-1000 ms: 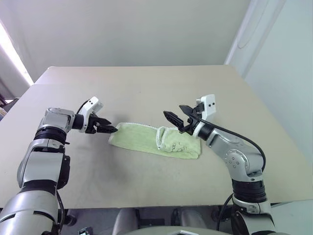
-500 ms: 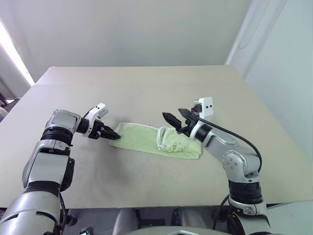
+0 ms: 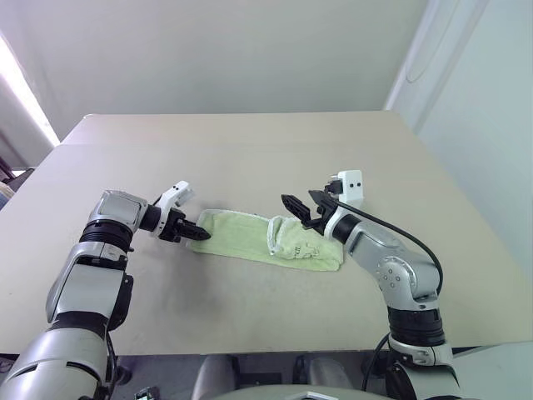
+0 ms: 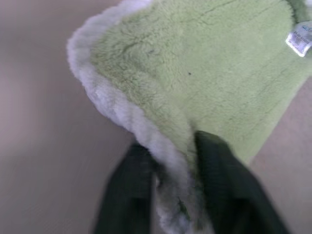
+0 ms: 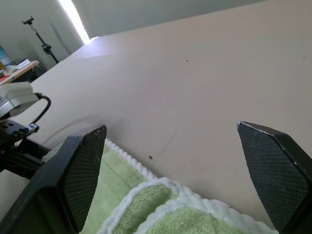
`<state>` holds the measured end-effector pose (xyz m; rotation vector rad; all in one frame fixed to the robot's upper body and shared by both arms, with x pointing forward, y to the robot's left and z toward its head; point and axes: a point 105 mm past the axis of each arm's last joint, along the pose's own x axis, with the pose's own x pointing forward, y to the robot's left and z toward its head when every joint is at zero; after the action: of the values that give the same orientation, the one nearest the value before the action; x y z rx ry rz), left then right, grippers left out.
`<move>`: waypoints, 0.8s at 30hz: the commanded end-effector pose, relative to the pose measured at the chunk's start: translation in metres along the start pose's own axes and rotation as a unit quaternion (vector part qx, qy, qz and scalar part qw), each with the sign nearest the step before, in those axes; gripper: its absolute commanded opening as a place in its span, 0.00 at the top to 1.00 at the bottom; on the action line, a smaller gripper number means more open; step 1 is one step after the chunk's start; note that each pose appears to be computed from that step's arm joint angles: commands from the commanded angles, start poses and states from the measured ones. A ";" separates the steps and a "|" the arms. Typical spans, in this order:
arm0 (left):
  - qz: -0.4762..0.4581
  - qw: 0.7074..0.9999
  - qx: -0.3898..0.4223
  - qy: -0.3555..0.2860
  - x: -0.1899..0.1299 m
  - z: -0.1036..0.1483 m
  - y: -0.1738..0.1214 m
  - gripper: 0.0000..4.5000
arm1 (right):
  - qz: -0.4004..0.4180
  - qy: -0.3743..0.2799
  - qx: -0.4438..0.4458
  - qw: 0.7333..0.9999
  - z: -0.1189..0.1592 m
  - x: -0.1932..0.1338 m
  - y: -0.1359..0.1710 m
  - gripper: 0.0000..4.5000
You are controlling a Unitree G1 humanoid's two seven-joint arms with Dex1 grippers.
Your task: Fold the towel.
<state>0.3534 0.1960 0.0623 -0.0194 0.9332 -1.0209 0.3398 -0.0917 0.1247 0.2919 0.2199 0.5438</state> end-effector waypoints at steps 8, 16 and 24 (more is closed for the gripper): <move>0.069 0.997 -0.004 -0.025 -0.034 0.010 0.019 0.98 | 0.139 -0.099 0.024 0.985 0.049 -0.038 0.034 0.00; 0.123 0.991 -0.012 -0.054 -0.076 0.025 0.027 0.98 | 0.187 0.006 -0.072 0.980 0.016 -0.064 0.041 0.00; 0.128 0.989 -0.011 -0.076 -0.100 0.032 0.024 0.98 | 0.174 0.069 -0.121 0.975 -0.015 -0.063 0.035 0.00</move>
<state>0.3674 0.2706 0.1149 -0.0007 0.8517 -0.7484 0.2645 -0.0953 0.1215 0.0807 0.2818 0.9255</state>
